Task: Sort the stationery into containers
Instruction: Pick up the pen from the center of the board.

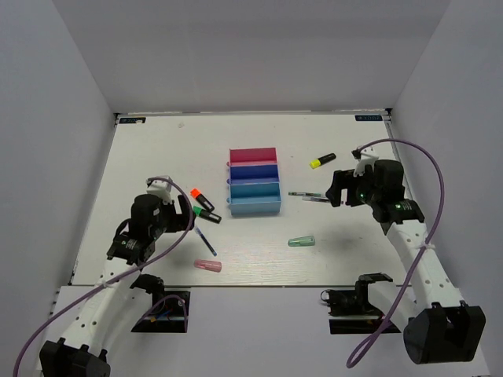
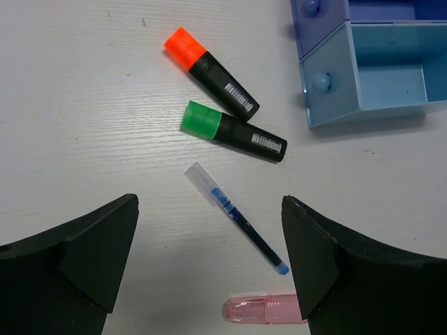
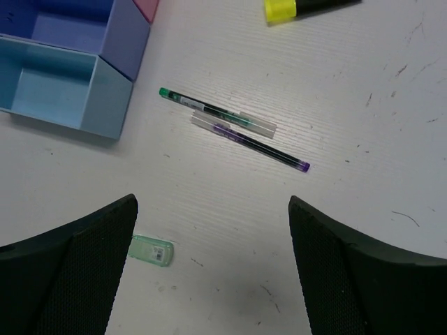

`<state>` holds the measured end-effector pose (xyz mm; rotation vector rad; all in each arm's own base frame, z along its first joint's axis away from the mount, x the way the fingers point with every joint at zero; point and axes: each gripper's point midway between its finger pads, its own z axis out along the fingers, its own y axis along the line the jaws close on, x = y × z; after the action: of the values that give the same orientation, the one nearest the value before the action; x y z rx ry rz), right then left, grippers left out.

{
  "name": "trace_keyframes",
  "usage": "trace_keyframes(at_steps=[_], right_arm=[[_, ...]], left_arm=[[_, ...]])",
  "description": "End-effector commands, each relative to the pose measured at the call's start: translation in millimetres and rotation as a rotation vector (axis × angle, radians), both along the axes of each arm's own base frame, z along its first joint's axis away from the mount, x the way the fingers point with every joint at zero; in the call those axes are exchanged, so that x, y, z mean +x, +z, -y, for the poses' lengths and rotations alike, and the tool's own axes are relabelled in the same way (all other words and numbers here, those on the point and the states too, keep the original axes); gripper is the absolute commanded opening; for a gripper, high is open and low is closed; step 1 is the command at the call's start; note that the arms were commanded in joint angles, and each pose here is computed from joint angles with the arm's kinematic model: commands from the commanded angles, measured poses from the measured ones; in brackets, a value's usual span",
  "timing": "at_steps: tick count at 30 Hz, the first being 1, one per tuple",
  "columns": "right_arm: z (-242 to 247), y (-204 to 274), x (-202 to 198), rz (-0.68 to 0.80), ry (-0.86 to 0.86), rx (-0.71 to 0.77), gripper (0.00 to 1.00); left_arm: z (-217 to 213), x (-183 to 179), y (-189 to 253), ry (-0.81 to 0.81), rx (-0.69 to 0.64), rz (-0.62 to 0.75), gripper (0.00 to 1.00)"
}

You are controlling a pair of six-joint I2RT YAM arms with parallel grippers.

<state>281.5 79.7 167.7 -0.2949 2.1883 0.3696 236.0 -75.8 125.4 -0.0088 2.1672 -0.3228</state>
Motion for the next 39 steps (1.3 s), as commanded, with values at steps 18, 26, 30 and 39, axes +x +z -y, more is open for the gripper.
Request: trace_keyframes(at_steps=[18,26,30,39], right_arm=[[-22,4,-16,0.045,0.204,0.008,0.9],[-24,10,-22,0.05,0.213,0.028,0.9],[-23,10,-24,0.049,0.217,0.023,0.9],[-17,14,-23,0.076,0.192,-0.007,0.9]], left_arm=[[7,54,4,0.312,-0.049,-0.414,0.63],[28,104,-25,0.441,-0.043,-0.54,0.67],[42,121,-47,0.472,0.0,-0.599,0.66],[42,118,-81,0.552,0.077,-0.702,0.65]])
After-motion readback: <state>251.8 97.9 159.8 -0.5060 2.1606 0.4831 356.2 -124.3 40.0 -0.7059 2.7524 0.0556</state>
